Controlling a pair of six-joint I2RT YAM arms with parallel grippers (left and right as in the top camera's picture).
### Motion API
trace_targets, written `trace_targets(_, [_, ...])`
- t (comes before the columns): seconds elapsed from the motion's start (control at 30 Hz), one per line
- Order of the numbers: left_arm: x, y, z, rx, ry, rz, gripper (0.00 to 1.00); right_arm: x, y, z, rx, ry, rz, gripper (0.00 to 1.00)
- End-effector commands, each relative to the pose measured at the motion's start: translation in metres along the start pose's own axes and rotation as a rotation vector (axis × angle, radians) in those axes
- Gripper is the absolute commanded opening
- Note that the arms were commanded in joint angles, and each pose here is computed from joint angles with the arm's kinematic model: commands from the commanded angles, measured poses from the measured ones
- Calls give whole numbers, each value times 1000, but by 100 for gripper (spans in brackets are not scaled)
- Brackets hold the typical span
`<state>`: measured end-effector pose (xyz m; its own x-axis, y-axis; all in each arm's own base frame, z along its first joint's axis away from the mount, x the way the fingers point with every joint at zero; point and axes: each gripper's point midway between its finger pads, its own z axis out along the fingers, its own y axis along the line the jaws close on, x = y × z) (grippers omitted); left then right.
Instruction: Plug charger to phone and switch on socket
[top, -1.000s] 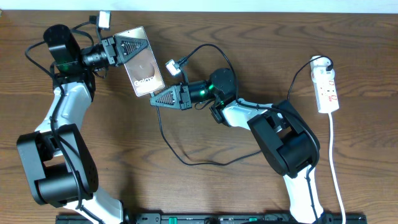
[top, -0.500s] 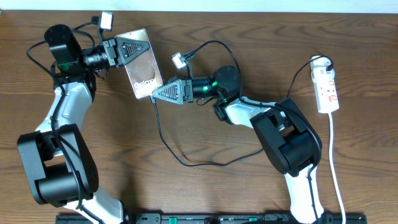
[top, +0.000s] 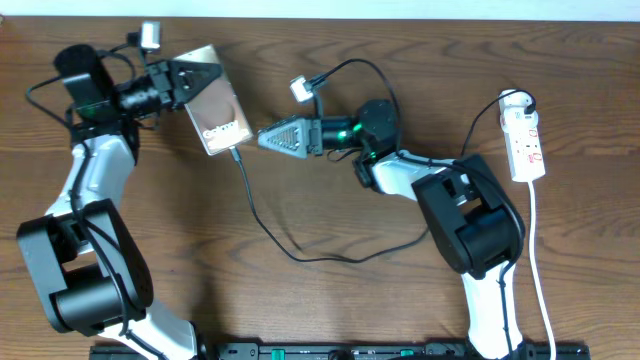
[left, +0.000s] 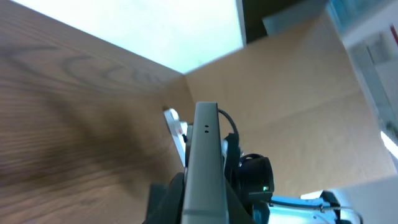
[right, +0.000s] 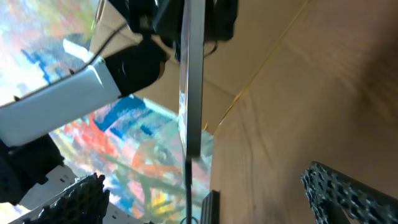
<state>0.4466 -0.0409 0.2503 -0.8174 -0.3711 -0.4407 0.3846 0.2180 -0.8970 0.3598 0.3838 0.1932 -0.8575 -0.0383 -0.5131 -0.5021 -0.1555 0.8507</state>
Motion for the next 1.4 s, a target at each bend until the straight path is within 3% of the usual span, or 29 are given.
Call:
trace_targets(0.0, [-10, 0, -19, -23, -45, -9, 8, -16, 0, -15, 12, -30, -32, 99])
trace_targets(0.63, [27, 44, -27, -136, -22, -140, 7, -12, -47, -56, 140, 5, 63, 99])
trace_targets(0.9, [45, 77, -23, -318, -20, -230, 7, -23, -74, -76, 248, -86, 165, 99])
trace_targets(1.1, [60, 94, -12, -441, 7, -270, 7, -32, -70, -77, 270, -120, 136, 99])
trace_targets(1.37, [75, 96, 7, -480, 60, -275, 7, -19, -101, -87, 407, -114, 134, 99])
